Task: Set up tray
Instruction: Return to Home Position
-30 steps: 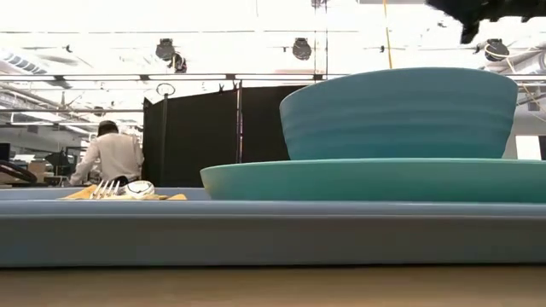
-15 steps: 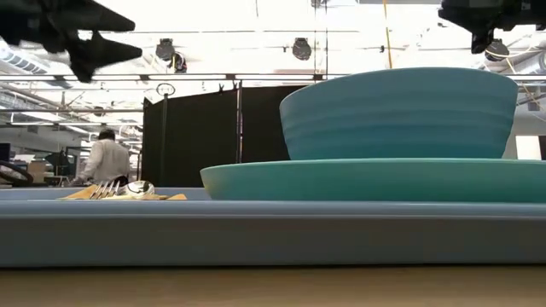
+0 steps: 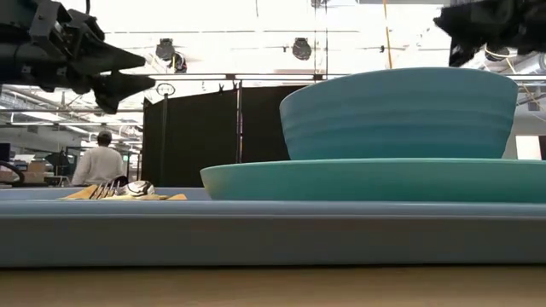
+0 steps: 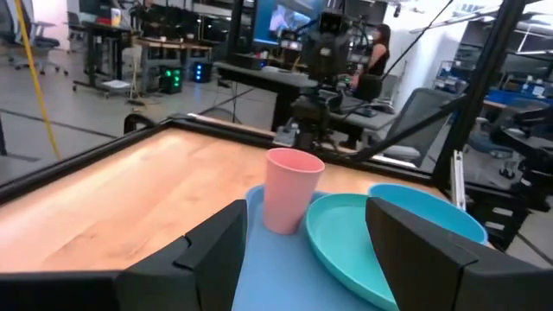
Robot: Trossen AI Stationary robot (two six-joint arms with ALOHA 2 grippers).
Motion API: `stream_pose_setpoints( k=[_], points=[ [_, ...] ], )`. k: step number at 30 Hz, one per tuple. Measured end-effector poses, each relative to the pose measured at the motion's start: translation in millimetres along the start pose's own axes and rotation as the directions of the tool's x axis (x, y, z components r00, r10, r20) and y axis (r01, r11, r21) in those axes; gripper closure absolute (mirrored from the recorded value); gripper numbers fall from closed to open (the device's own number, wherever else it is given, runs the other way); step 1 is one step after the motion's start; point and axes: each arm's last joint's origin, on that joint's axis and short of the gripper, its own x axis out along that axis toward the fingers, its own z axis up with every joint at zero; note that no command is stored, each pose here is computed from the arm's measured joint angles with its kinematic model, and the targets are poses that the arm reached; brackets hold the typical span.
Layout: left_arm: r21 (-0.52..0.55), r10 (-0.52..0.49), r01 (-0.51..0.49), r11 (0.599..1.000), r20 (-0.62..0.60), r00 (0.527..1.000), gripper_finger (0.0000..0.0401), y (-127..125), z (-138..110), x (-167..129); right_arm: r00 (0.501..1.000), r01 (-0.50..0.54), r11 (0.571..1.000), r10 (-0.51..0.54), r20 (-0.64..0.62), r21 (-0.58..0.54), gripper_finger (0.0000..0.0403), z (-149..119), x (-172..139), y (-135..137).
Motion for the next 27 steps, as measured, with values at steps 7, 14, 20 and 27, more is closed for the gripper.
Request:
stream_pose_setpoints(
  k=[7,14,20,27],
  points=[
    [0.021,-0.010,0.011,1.000,-0.020,1.000,0.0160,12,1,1,0.996,0.041,0.999,-0.040,-0.076,0.010,0.0326,-33,5,-5],
    [0.026,0.037,-0.037,0.999,-0.023,0.999,0.0160,22,2,1,0.972,0.236,0.971,-0.235,0.025,-0.042,0.0326,-48,7,-12],
    [0.041,0.039,-0.037,0.998,-0.043,0.998,0.0160,22,0,1,0.972,0.234,0.970,-0.233,0.027,-0.068,0.0326,-49,7,-12],
    [0.010,0.050,-0.050,0.999,-0.084,0.995,0.0160,23,-4,0,0.971,0.238,0.971,-0.238,-0.034,0.009,0.0326,-55,6,-13]
  ],
)
